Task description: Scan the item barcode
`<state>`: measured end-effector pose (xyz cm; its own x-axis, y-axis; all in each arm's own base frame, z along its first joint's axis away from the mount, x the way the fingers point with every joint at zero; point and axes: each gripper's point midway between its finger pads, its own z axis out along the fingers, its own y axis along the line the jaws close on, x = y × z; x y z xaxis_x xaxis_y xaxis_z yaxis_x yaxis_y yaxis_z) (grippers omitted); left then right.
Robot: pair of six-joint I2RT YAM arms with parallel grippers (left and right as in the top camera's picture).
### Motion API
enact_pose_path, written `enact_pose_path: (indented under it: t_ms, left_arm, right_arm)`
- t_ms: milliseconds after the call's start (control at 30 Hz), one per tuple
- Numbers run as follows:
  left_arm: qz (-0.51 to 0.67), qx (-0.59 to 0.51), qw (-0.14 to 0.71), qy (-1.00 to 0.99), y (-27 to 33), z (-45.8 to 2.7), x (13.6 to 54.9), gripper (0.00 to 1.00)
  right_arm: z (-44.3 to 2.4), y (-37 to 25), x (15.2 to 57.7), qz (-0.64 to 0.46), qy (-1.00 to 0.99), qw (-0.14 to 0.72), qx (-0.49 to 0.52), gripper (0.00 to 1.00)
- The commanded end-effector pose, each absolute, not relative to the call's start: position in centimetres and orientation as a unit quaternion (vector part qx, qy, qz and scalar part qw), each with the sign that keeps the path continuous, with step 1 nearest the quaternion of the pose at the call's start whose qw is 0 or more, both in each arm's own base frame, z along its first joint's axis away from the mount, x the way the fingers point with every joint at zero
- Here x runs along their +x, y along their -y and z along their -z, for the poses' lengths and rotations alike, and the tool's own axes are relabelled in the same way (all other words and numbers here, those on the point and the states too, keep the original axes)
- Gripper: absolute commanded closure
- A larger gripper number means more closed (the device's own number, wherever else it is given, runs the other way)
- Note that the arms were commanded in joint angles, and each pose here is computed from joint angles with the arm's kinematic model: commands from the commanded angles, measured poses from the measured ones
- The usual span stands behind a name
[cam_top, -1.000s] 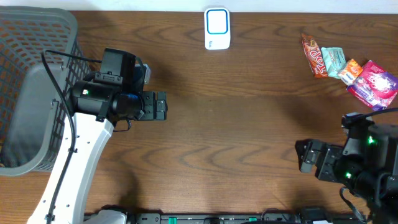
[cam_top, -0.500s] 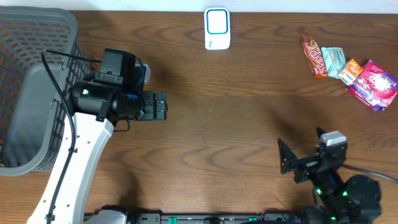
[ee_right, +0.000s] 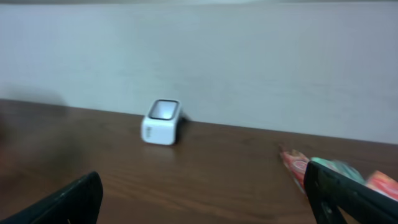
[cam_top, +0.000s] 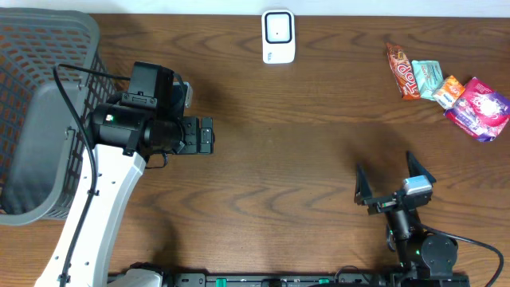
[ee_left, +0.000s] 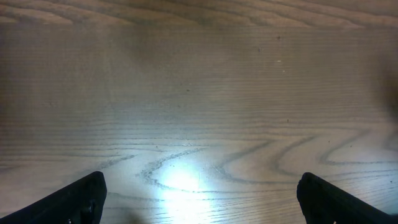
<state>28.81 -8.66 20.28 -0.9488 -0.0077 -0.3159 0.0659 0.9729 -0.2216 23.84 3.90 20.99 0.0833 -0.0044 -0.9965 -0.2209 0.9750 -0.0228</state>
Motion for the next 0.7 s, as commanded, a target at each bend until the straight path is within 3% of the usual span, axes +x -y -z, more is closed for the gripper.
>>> enact_pose_path:
  t_ms: [0,267,667]
  left_arm:
    - [0.111,0.011,0.161,-0.981,8.4,-20.2,28.9,0.02]
    - [0.111,0.011,0.161,-0.981,8.4,-20.2,28.9,0.02]
    - [0.111,0.011,0.161,-0.981,8.4,-20.2,28.9,0.02]
  right_arm:
    - [-20.3,-2.0,24.2,-0.036,-0.677,0.733,-0.052,0.01]
    - [-15.6,-0.6,24.6,-0.013,-0.733,0.680,-0.022,0.01]
    - [-15.8,-0.4,24.6,-0.006,-0.731,0.682,-0.022,0.01]
